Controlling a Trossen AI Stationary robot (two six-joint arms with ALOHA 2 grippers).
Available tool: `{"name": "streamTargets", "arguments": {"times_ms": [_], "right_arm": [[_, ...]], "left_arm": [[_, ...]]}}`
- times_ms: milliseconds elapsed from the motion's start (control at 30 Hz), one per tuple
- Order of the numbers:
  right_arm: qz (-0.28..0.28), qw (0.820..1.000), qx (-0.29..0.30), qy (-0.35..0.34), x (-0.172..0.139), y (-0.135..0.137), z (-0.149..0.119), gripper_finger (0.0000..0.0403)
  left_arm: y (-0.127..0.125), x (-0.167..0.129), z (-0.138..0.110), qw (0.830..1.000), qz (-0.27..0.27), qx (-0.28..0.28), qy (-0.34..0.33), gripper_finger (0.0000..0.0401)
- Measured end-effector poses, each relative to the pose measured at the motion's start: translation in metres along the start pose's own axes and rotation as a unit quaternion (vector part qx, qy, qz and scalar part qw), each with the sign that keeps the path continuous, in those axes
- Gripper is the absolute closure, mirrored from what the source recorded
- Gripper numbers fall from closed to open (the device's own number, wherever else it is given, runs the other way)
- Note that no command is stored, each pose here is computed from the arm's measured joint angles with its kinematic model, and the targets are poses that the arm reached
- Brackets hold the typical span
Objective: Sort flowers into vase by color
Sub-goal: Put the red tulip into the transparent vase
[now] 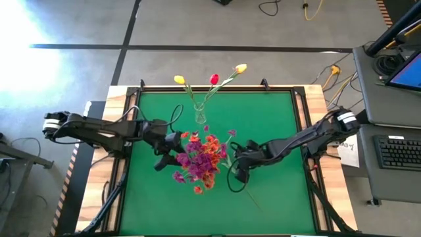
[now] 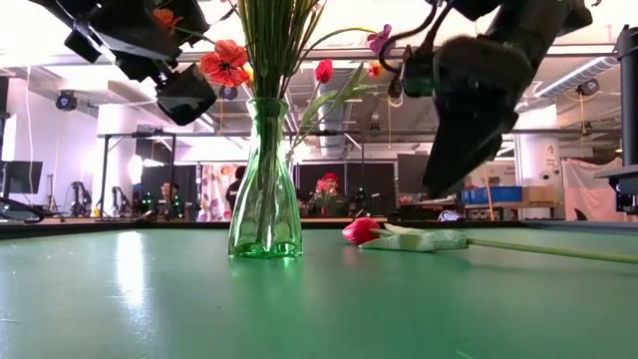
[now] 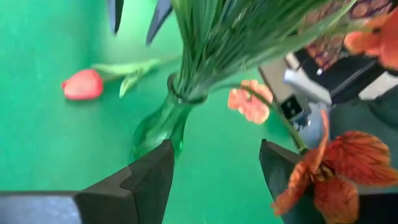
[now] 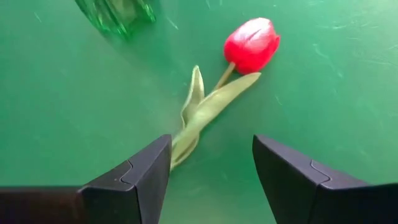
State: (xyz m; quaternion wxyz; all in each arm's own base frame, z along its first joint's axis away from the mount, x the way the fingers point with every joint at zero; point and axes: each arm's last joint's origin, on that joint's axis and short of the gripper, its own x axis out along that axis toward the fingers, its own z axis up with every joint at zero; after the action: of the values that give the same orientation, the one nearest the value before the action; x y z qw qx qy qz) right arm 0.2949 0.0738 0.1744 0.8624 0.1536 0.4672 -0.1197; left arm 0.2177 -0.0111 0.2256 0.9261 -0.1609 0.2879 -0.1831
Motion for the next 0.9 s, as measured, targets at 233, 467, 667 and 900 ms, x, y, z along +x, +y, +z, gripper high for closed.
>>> {"name": "streamTargets", "arguments": {"times_ms": [233,467,667,900], "right_arm": [[0.021,0.997,0.075,0.028,0.000,0.001,-0.002,0.0186],[0.039,0.967,0.218,0.123,0.021,0.006,-0.017,0.0186],[0.028,0.952,0.269,0.145,0.031,0.010,-0.024,0.0186],[0.025,0.953,0.269,0.136,0.029,0.015,-0.017,0.0187]], "left_arm": [[-0.002,-0.005,-0.002,0.998,0.014,-0.021,0.063,0.0186],[0.000,-0.010,-0.015,0.993,0.052,-0.050,0.090,0.0199],[-0.003,-0.017,-0.016,0.995,0.049,-0.047,0.076,0.0200],[-0.010,-0.033,-0.018,0.994,0.064,-0.045,0.072,0.0200]]}}
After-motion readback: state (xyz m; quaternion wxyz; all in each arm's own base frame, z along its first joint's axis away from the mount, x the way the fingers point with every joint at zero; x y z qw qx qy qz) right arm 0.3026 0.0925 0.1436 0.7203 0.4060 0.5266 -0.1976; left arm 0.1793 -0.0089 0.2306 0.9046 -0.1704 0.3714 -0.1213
